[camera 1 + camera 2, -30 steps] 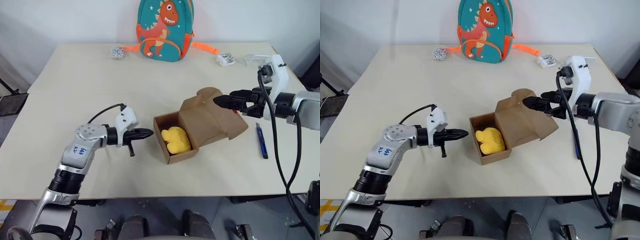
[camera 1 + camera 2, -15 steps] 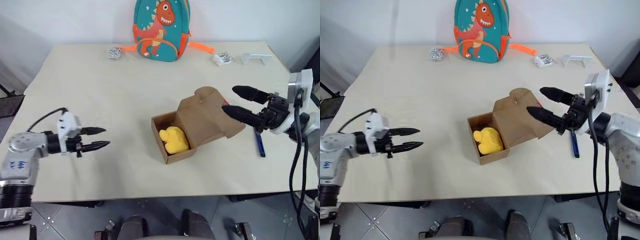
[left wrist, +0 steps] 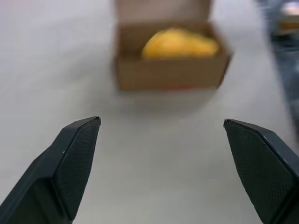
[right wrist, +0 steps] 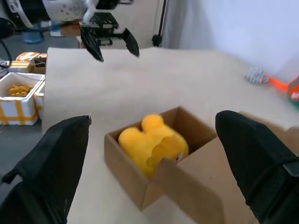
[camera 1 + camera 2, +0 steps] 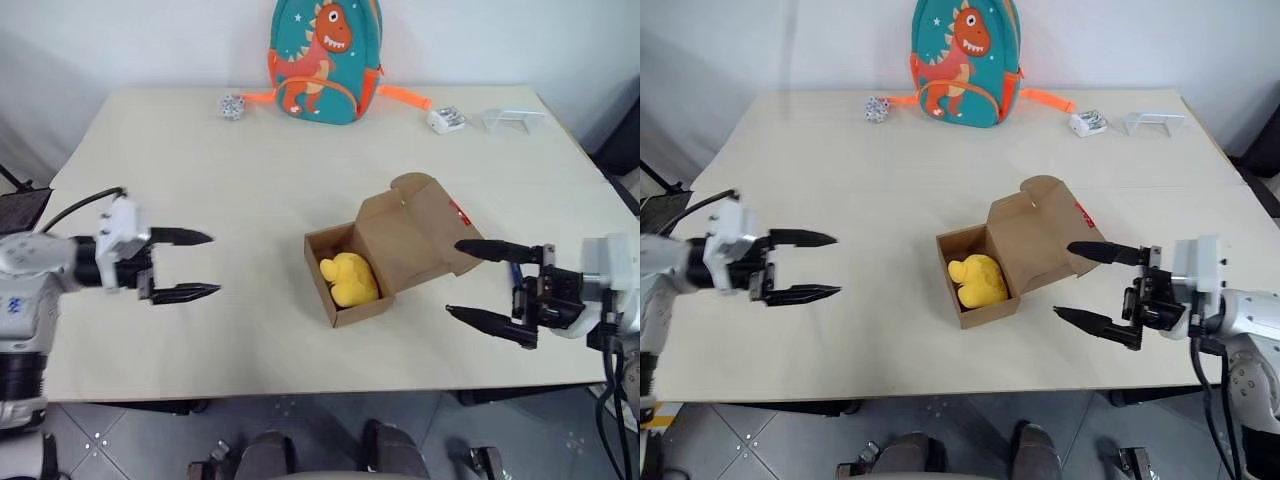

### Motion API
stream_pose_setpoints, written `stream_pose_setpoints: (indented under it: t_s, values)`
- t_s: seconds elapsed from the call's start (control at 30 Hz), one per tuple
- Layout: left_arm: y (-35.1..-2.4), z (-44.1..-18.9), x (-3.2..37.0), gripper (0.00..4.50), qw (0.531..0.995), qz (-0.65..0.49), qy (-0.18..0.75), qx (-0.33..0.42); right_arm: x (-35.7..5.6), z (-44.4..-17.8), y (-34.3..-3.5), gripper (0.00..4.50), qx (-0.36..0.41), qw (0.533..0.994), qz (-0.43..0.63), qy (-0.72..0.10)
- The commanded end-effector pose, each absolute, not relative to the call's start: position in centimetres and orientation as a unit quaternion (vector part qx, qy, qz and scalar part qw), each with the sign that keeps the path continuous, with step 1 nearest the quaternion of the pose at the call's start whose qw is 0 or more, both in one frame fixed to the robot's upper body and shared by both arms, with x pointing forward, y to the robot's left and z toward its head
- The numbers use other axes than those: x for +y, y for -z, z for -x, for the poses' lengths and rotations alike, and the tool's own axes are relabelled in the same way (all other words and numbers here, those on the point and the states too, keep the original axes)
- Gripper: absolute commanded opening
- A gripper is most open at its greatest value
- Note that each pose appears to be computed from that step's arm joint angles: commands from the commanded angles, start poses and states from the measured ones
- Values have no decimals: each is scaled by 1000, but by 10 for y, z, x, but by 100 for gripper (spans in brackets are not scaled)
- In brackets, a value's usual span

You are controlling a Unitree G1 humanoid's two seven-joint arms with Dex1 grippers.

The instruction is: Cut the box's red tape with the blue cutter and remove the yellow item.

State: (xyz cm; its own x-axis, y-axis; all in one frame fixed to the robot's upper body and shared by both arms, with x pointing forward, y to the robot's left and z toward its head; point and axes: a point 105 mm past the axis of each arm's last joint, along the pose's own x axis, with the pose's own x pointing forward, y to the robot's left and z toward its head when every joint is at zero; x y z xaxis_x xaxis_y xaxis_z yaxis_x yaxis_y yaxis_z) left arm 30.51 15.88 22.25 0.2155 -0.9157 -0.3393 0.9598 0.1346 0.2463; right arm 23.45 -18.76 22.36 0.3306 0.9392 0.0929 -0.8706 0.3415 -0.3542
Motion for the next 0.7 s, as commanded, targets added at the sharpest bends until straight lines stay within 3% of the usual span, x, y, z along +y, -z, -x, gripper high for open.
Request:
stream_pose_setpoints:
  t_s: [0.03, 0.2, 0.7]
  values:
    - [-224, -317, 108, 449, 715, -276, 631, 123, -182, -222, -234, 450, -171, 794, 128, -570]
    - [-223, -327, 64, 449, 692, -298, 646, 124, -173, -220, -246, 450, -181, 785, 132, -578]
    - [-172, -355, 22, 449, 681, -333, 633, 153, -171, -210, -259, 450, -175, 811, 140, -540]
